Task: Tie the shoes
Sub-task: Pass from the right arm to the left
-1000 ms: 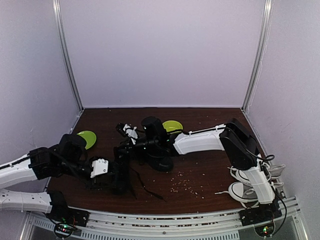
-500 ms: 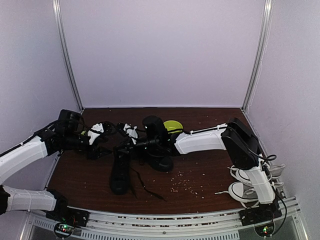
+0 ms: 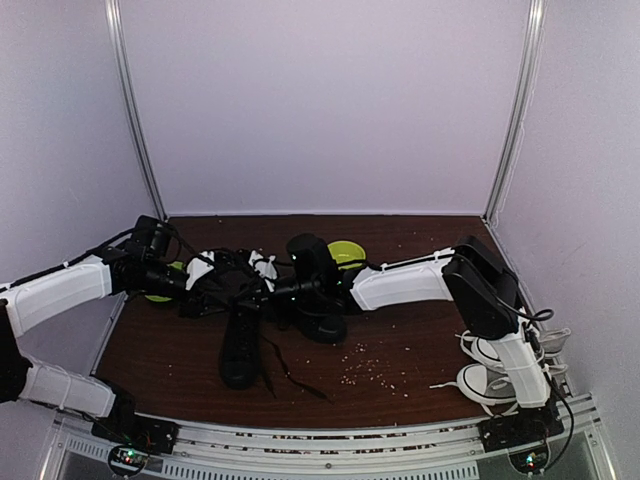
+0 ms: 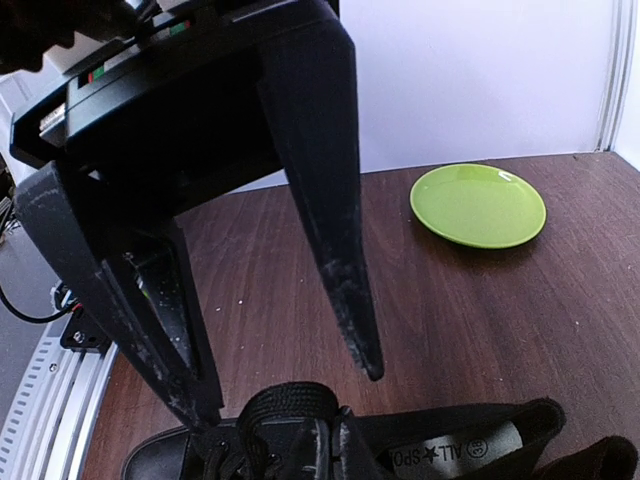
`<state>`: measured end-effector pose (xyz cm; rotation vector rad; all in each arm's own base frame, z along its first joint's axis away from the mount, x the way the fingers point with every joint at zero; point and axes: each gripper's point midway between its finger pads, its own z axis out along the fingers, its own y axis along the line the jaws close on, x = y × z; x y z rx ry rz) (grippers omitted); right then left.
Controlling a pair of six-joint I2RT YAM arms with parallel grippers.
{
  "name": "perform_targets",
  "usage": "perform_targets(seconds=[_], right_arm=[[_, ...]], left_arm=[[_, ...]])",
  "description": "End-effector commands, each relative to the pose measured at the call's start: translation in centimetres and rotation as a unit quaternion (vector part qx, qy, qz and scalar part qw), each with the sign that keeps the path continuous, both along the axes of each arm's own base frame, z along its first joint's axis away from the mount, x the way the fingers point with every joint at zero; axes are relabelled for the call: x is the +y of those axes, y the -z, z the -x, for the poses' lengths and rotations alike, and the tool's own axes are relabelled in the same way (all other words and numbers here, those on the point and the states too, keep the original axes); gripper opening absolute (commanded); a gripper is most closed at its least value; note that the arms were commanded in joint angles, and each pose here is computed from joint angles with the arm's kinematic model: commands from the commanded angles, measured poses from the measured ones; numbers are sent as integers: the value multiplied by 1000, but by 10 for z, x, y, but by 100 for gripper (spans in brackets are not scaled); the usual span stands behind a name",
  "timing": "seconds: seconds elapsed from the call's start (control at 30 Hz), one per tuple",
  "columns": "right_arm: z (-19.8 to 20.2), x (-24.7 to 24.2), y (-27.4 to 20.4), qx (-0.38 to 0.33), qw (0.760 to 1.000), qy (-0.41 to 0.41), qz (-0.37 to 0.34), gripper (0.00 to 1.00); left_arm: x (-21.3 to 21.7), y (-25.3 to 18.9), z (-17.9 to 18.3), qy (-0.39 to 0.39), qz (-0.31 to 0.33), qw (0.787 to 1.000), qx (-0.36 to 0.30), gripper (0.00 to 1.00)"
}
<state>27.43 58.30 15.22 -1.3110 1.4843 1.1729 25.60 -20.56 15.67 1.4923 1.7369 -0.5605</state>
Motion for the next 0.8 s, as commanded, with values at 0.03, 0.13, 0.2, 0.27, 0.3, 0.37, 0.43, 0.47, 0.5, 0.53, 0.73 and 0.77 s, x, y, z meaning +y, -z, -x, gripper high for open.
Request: perform_targets(seconds=[0.03,0.13,0.2,0.27,0.3,0.37,0.43,0.47,0.5,0.53,0.73,0.77], right_arm=[[5,-1,-40,-26,999,-11,-36,0],[5,0,-41,-27,999,-10,-36,0],[5,-1,-40,-29,999,-10,-34,0],[4,-2,-40,-29,999,-9,-32,0],[4,-2,-41,-30,999,-8,-33,0],[5,-2,-41,-29,999,-9,-32,0],[5,-2,-41,-29,999,-9,-32,0],[5,-3,-41,-30,999,-7,-30,0],[4,-5,-41,-31,999,-3,-27,3],[2,-7,-42,-32,999,7,-24,14],[1,-50,-43,-56,993,74,66,39],[2,-63,-40,-61,989,89,99,39]], left_arm=[[-2,-6,-6,11,3,1000,-26,39],[-5,-4,-7,11,11,1000,-20,30],[-6,-4,-10,6,16,1000,-14,24],[-7,-1,-11,4,15,1000,-7,23],[-7,-1,-11,4,15,1000,-6,21],[-7,0,-11,3,14,1000,-5,12],[-5,0,-14,-4,10,1000,-8,0],[-4,-1,-16,-10,10,1000,-12,0],[-3,-3,-17,-14,10,1000,-17,0],[-2,-7,-18,-22,13,999,-26,0],[11,-11,-26,-81,-7,993,-91,0],[11,-12,-24,-78,-10,992,-98,0]])
